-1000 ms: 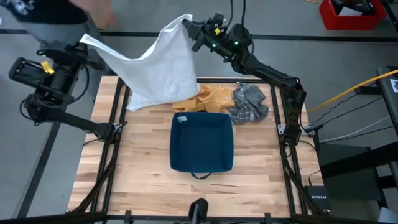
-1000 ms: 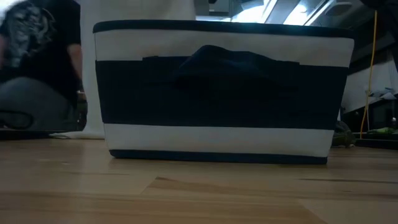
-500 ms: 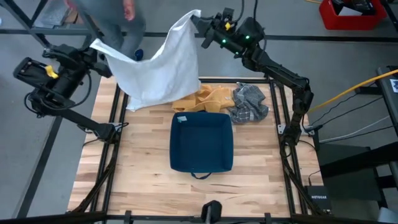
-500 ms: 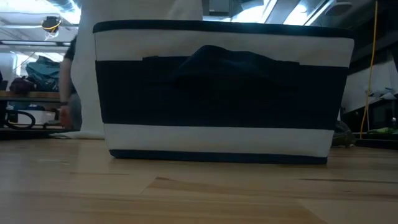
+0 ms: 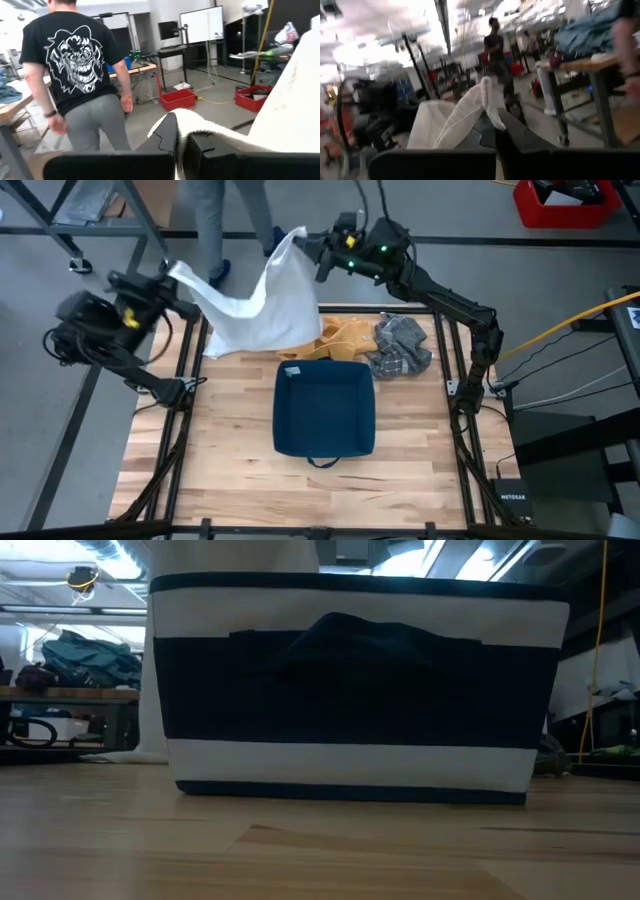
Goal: Fold towel
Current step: Fold the white towel
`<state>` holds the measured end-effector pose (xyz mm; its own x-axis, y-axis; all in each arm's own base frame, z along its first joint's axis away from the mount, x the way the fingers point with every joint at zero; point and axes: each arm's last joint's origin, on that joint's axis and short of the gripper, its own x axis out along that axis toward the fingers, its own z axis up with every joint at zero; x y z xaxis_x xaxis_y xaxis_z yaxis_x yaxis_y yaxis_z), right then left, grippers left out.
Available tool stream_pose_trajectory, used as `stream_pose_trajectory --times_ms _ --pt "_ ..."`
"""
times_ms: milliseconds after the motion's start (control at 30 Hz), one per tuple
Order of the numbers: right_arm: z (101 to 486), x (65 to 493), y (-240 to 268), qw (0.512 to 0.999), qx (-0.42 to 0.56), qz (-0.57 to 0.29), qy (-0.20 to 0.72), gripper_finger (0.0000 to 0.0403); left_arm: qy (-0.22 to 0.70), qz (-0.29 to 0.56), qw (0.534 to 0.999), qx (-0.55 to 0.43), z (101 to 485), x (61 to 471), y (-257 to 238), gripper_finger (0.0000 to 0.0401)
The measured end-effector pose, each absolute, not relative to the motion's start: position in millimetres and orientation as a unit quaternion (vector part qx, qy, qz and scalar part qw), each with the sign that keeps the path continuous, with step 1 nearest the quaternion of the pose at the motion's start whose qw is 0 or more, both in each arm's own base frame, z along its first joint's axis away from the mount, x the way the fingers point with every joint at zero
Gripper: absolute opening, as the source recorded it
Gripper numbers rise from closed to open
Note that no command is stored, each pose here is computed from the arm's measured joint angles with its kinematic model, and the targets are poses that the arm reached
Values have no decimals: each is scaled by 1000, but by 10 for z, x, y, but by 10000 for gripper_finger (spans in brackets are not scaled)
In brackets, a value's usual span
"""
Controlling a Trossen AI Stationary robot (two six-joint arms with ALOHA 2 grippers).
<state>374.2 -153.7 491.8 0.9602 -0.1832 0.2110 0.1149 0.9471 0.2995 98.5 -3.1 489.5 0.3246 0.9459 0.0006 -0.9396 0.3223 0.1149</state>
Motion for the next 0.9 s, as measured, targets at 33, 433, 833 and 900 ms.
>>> stream_pose_trajectory --times_ms 33,433,833,900 --pt "4893 3762 -1502 982 142 -74 -105 1 32 576 815 46 4845 1019 -52 0" --pt "4431 4171 -1144 990 135 -34 25 1 38 530 845 60 4240 1352 -334 0" --pt "3774 4675 -867 981 153 9 120 1 60 484 866 108 3624 1471 -566 0" --pt "3669 4748 -808 979 155 19 133 1 66 477 868 120 3534 1477 -596 0"
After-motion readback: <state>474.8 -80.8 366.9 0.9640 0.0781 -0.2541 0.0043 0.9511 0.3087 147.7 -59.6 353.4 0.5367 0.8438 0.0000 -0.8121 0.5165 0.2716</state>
